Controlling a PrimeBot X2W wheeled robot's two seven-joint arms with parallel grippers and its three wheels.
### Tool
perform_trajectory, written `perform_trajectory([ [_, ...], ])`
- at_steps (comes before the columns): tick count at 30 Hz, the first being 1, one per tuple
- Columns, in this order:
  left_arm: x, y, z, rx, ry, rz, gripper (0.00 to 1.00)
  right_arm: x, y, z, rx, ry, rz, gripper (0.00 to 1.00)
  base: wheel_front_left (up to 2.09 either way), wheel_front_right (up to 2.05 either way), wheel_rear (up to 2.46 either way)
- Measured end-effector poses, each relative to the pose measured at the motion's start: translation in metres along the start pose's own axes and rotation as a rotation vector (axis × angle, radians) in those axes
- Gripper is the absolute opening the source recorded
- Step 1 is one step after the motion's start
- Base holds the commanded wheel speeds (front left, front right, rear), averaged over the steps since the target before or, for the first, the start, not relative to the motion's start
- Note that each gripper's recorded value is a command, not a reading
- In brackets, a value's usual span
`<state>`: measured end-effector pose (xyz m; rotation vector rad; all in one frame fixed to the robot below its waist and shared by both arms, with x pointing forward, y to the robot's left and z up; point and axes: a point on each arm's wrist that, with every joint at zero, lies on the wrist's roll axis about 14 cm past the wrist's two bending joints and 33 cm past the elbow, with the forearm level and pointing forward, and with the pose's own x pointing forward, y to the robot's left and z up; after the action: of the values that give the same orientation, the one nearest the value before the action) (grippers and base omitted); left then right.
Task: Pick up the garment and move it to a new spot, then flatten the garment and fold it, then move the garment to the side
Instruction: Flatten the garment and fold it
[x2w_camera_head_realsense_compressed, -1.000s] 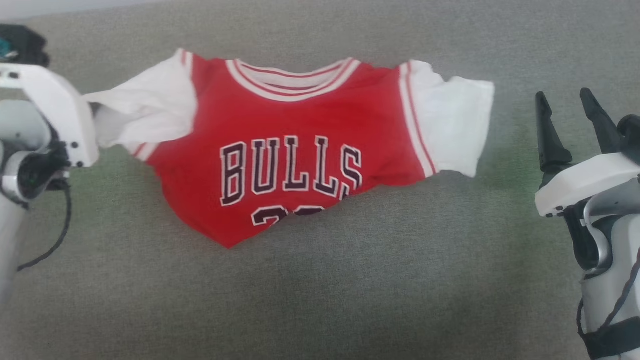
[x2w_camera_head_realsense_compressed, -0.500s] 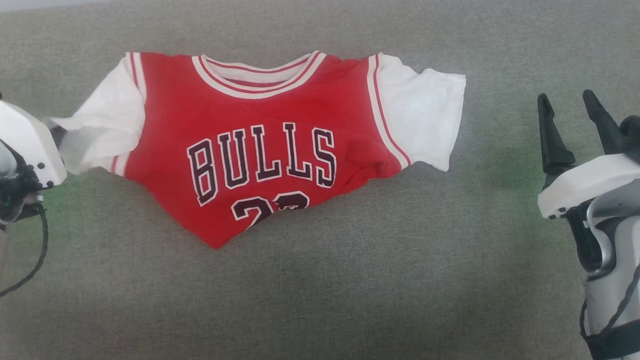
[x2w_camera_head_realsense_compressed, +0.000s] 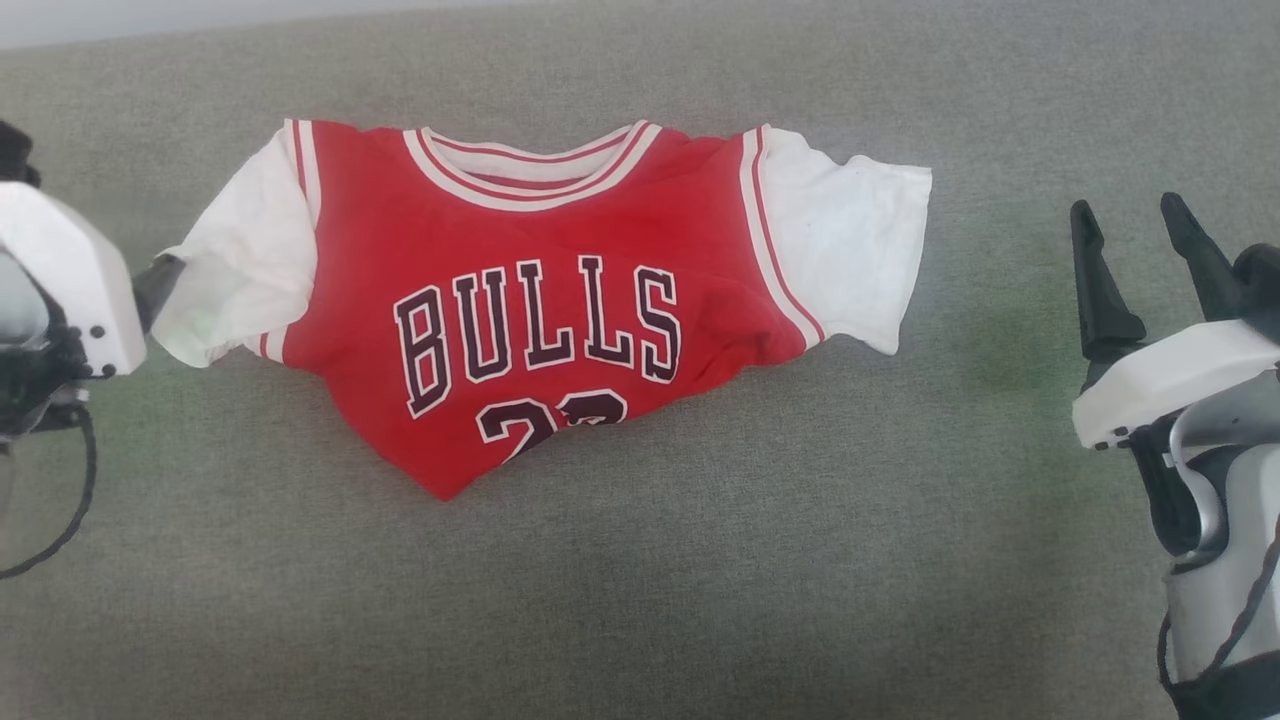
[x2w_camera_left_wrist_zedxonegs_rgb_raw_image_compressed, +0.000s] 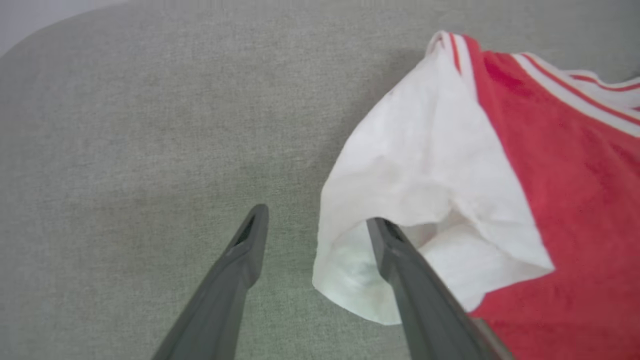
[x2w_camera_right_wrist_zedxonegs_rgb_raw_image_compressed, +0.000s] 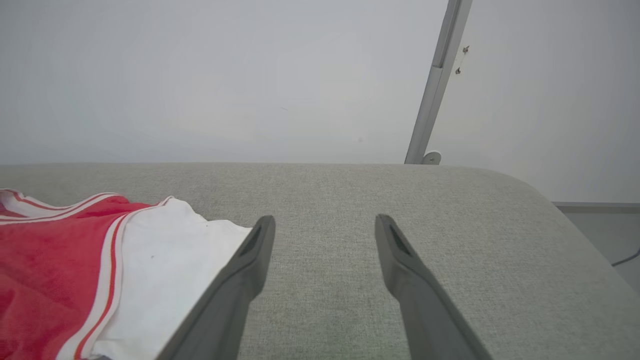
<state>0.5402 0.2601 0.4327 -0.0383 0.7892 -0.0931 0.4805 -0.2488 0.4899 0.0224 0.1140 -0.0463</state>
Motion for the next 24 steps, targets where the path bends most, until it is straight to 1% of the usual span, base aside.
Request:
perform_trajectory([
  [5, -0.006, -0.021, 0.014, 0.078, -0.019, -0.041, 1.0, 0.0, 0.0, 0.002, 0.002, -0.006, 0.0, 1.0, 0.0, 0.0, 0.0],
  [12, -0.007, -0.047, 0.024, 0.135, -0.024, -0.083, 1.0, -0.002, -0.001, 0.001, 0.004, -0.006, -0.005, 1.0, 0.0, 0.0, 0.0],
  [19, -0.003, -0.047, 0.03, 0.147, -0.025, -0.074, 1.0, -0.003, -0.007, -0.002, 0.005, -0.001, -0.02, 1.0, 0.0, 0.0, 0.0],
  [24, 0.001, -0.047, 0.022, 0.173, 0.017, -0.075, 1.0, -0.004, -0.011, -0.004, 0.005, 0.0, -0.03, 1.0, 0.0, 0.0, 0.0],
])
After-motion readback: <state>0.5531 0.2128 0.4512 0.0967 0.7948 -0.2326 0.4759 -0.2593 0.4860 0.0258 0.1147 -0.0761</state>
